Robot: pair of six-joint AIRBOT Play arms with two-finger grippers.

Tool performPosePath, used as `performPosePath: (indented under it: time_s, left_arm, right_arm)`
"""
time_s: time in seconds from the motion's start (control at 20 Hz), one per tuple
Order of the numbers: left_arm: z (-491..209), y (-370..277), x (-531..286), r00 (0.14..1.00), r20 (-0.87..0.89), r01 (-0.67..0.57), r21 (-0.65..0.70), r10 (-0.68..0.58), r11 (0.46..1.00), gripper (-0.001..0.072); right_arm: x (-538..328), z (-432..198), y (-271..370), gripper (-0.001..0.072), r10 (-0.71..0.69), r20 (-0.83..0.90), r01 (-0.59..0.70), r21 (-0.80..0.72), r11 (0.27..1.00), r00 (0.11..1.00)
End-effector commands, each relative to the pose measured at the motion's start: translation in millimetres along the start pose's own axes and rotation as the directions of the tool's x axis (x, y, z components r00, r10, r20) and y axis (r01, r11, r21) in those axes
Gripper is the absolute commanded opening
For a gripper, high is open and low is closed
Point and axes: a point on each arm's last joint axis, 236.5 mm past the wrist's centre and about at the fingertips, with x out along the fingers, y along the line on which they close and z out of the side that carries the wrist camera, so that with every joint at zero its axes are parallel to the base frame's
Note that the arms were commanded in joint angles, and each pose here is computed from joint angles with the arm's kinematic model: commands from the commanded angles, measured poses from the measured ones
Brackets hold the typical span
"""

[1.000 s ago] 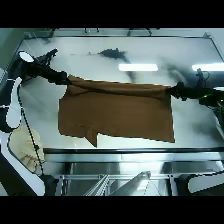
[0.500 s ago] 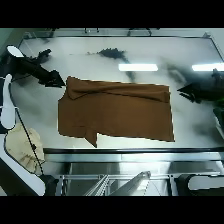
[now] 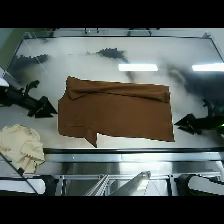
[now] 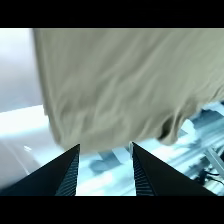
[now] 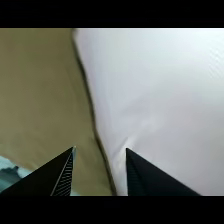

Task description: Fold the shirts.

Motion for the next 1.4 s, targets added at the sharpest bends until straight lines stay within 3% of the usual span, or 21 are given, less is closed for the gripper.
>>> performPosePath:
  time_s: [0.0, 0.3, 0.35, 0.6, 0.65, 0.7, 0.95, 1.35]
  left_arm:
    - [-42.7, 21.8, 18.4, 1.0, 0.024, 0.023, -0.096, -0.021, 0.995, 0.0342]
    - [-62.7, 32.3, 54.6, 1.0, 0.013, 0.01, -0.129, -0.008, 0.992, 0.0342]
    - [-63.5, 31.2, 64.3, 1.0, -0.012, 0.002, -0.121, -0.004, 0.993, 0.0342]
    - [-47.4, 11.7, 101.7, 0.993, -0.106, -0.045, -0.004, 0.044, 0.999, 0.0335]
    - [-43.5, 6.8, 102.8, 0.991, -0.122, -0.058, 0.032, 0.062, 0.998, 0.0219]
    - [-39.4, 1.7, 99.3, 0.989, -0.13, -0.061, 0.058, 0.068, 0.996, 0.0013]
    - [-20.6, -7.4, 50.1, 0.993, -0.041, -0.103, 0.104, 0.108, 0.989, 0.0019]
    - [-53.3, 13.9, 8.7, 0.993, 0.098, -0.06, 0.007, 0.059, 0.998, 0.0034]
  right_arm:
    - [31.1, -33.5, -18.4, 0.0368, -0.049, -0.045, 0.051, 0.046, 0.998, 0.998]
    - [62.5, -24.4, 24.8, 0.035, 0.014, -0.032, -0.016, -0.035, 0.999, 0.999]
    - [63.9, -22.2, 31.7, 0.0226, 0.032, -0.025, -0.034, -0.047, 0.998, 0.999]
    - [64.0, -26.7, 38.3, 0.0182, 0.058, -0.044, -0.06, -0.041, 0.997, 0.997]
    - [63.4, -29.8, 39.9, 0.0047, 0.064, -0.057, -0.066, -0.043, 0.997, 0.996]
    - [61.5, -32.6, 38.6, 0.0028, 0.059, -0.07, -0.063, -0.05, 0.997, 0.996]
    - [34.4, -36.4, 22.0, 0.0028, 0.068, -0.092, -0.064, 0.05, 0.997, 0.993]
    - [-11.9, -24.4, 28.9, 0.0028, 0.126, 0.033, -0.129, 0.11, 0.986, 0.991]
